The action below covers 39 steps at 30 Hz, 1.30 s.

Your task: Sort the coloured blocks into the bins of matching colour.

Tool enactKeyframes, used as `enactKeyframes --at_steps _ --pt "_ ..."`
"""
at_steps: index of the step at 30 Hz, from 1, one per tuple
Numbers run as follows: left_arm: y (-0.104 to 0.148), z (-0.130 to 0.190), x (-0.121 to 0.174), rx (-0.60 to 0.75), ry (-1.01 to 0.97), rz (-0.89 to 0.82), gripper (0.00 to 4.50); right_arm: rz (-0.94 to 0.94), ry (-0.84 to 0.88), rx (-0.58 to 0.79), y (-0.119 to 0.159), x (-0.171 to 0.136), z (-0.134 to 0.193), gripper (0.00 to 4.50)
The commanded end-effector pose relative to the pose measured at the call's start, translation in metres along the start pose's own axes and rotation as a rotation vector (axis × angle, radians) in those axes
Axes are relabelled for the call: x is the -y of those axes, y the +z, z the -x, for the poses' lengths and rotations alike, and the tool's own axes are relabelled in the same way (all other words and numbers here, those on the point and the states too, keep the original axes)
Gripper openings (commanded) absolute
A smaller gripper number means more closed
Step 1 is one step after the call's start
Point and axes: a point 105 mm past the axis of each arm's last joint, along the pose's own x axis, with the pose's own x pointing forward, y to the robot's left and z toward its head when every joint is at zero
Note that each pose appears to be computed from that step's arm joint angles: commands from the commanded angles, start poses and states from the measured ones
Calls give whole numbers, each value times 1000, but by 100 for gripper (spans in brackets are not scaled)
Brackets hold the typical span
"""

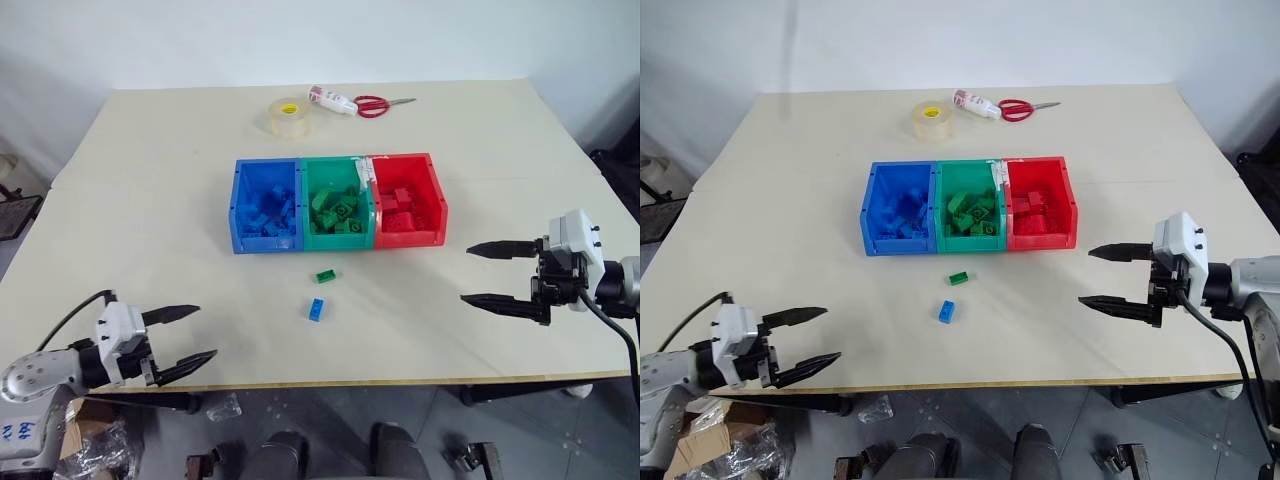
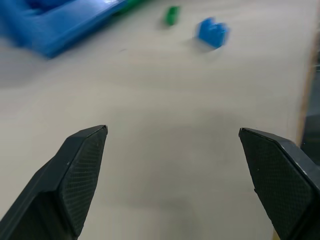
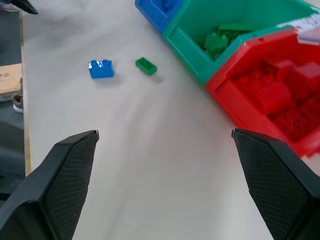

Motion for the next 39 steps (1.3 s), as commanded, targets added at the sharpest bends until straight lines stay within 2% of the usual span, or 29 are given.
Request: enactKeyframes --at_steps 1,7,10,17,23,27,30,39 --pt "15 2 6 27 20 -27 450 38 13 -1 6 4 -1 447" --pt "24 -24 23 83 -73 -19 450 61 44 3 10 6 -5 447" --pt "31 -62 39 128 -150 -26 450 76 79 26 15 1 -7 447" --pt "39 -124 60 154 -213 -32 450 78 60 36 16 -3 -10 447" --pt "26 -159 61 37 -189 -31 450 72 28 45 14 -8 -10 447" --pt "18 -171 61 -16 -202 -62 450 66 13 60 15 -13 -12 447" --pt "20 -177 64 3 -213 -72 391 61 0 64 14 -15 -12 450" --pt "19 -178 66 -9 -222 -75 117 53 -26 61 11 -18 -10 450"
